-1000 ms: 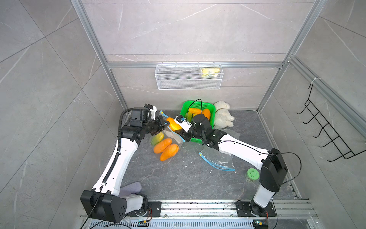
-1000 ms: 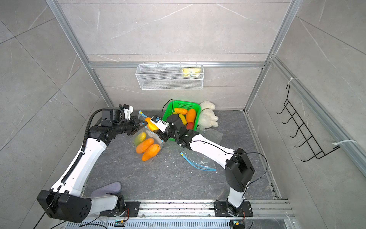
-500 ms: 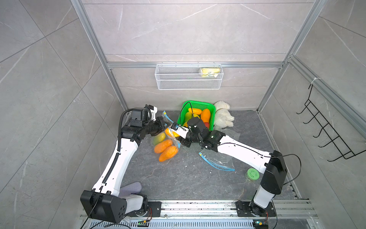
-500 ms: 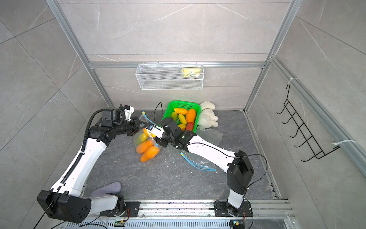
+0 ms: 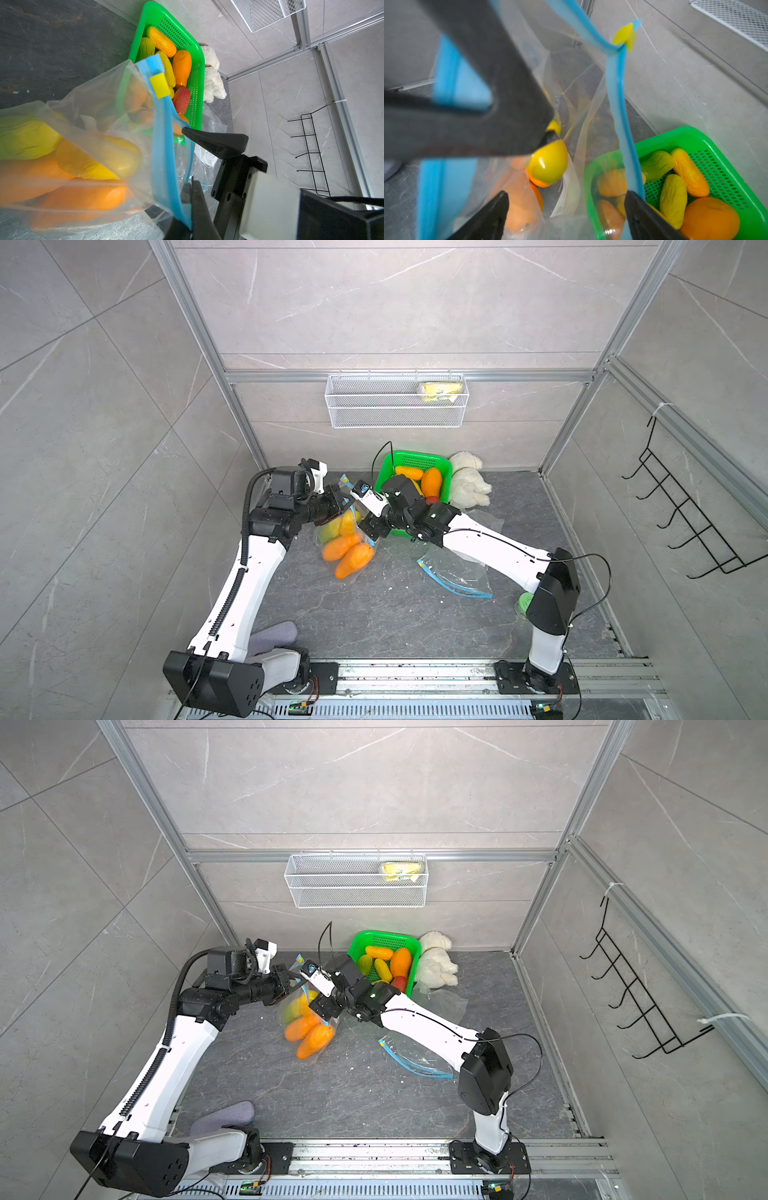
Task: Place the mango in a zip-top bag and seal the zipper
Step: Place the mango in the zipper food storage bag, then pick up the mango from the basket.
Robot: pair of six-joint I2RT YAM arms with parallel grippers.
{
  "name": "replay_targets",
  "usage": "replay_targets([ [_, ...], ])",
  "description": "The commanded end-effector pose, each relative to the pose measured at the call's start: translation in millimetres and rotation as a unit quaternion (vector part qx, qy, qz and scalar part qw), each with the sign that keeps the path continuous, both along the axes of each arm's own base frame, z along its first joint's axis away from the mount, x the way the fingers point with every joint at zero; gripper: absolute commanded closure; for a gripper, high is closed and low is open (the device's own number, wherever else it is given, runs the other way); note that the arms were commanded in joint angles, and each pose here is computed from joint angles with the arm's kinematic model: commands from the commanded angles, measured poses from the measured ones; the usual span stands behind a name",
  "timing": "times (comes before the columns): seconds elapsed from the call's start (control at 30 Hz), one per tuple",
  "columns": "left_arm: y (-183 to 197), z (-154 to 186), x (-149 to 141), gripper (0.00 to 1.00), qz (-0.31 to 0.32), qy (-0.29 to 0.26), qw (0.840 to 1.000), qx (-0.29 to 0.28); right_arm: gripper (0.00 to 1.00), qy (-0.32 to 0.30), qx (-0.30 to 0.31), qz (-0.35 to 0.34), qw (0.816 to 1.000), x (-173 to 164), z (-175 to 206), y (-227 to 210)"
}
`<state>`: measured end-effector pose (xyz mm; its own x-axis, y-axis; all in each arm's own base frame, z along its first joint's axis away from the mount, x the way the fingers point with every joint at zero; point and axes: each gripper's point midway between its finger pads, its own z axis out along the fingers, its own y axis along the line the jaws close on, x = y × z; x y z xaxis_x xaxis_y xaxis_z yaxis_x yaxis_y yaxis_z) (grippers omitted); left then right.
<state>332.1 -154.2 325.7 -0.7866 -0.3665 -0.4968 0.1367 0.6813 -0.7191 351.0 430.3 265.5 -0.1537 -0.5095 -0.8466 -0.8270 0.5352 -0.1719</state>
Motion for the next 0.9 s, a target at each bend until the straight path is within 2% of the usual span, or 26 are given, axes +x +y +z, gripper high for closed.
replay_targets([
  [0.0,8.8,11.8,0.4,1.0,0.01,-0.029,0.999,0.018,0.04,0.006,0.163,-0.007,0.987,-14.6,67.1,-15.9],
  [0.1,15.7,6.5,2.9,1.0,0.025,-0.025,0.999,0.024,0.03,0.048,0.27,-0.061,0.96,4.5,76.7,-52.5],
  [0.2,23.4,6.4,5.6,1.0,0.045,-0.026,0.999,0.014,0.05,0.128,0.324,-0.164,0.923,48.8,43.9,-94.4],
  [0.27,28.3,8.4,6.0,1.0,0.054,-0.029,0.998,0.003,0.05,0.175,0.308,-0.229,0.907,72.3,7.9,-108.7],
  [0.33,32.7,10.7,4.6,1.0,0.062,-0.034,0.997,-0.001,0.05,0.194,0.262,-0.275,0.904,86.8,-22.3,-112.4],
  [0.47,41.4,15.2,2.1,1.0,0.079,-0.043,0.996,0.0,0.09,0.241,0.171,-0.356,0.887,112.7,-75.5,-114.9],
  [0.57,42.3,15.1,2.5,1.0,0.08,-0.044,0.996,0.0,0.16,0.26,0.156,-0.381,0.873,129.0,-101.3,-107.1],
  [0.67,40.8,13.3,4.0,1.0,0.076,-0.041,0.996,-0.003,0.22,0.273,0.136,-0.388,0.87,144.1,-121.6,-95.6],
  [0.87,38.7,12.7,3.6,1.0,0.069,-0.042,0.997,-0.006,0.24,0.295,0.076,-0.386,0.871,163.7,-163.7,-71.2],
])
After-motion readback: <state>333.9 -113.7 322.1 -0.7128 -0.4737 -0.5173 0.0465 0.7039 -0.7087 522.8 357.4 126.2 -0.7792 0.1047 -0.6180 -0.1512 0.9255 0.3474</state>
